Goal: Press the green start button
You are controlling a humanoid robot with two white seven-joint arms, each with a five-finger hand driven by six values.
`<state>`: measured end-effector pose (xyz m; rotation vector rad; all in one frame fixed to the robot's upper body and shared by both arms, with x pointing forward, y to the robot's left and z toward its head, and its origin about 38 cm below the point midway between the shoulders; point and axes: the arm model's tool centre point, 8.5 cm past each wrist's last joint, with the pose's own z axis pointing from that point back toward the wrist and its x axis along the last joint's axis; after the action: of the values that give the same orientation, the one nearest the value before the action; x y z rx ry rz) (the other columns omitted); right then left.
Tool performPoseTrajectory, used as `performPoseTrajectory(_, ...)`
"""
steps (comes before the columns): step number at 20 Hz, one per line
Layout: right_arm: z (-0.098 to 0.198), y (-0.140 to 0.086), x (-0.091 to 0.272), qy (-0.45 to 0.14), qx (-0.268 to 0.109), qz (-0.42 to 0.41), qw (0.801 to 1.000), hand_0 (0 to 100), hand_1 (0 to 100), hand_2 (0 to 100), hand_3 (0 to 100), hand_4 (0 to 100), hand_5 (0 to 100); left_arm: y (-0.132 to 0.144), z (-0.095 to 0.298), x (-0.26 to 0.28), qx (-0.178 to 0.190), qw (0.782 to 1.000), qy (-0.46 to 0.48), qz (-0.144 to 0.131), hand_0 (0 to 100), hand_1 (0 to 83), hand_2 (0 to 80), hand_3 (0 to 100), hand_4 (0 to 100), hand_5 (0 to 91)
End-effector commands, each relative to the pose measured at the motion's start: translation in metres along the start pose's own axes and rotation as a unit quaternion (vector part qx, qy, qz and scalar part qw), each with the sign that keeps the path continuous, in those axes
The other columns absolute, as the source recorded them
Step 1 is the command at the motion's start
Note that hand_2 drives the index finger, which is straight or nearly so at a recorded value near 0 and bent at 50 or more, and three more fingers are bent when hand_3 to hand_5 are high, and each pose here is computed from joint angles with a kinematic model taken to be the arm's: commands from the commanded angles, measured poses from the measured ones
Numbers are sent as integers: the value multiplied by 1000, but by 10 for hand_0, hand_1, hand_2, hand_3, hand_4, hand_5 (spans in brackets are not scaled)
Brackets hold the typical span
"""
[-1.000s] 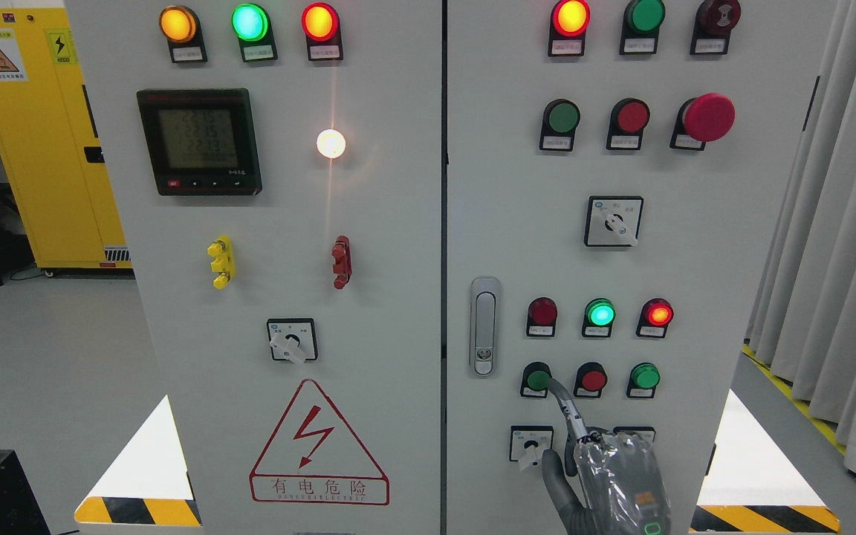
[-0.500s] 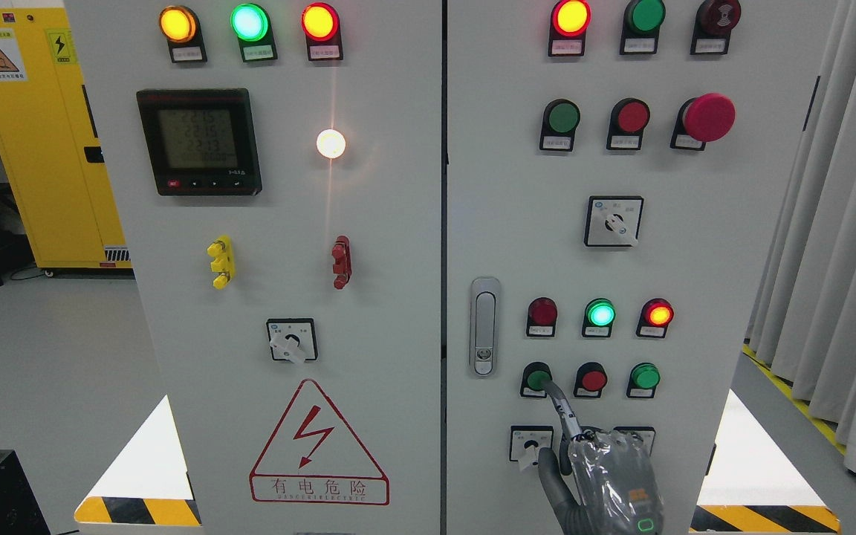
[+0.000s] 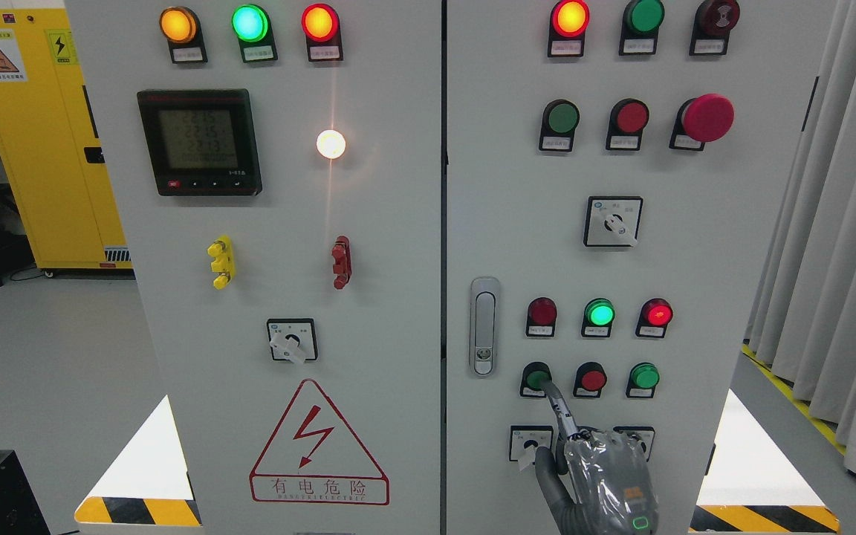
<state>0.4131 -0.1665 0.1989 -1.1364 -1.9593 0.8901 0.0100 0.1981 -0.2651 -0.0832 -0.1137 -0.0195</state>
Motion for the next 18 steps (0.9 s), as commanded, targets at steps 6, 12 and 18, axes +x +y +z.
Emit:
performPoseTrajectory(6, -3, 13, -4, 11, 17, -4, 1000, 768, 943, 0, 904, 963, 1000, 0, 0, 0, -1, 1000, 0, 0, 120, 556, 0, 0, 0, 0)
performPoseTrajectory(12, -2, 10, -2, 11, 12, -5, 1000, 773, 944, 0, 904, 965, 1000, 1, 0, 0, 0, 1000, 0, 0, 120, 556, 0, 0, 0, 0)
performPoseTrajectory(18, 4, -6, 3, 3, -18, -10, 1000, 782, 945, 0, 906, 965, 1000, 0, 0, 0, 0, 1000, 0, 0, 120, 556, 0, 0, 0, 0)
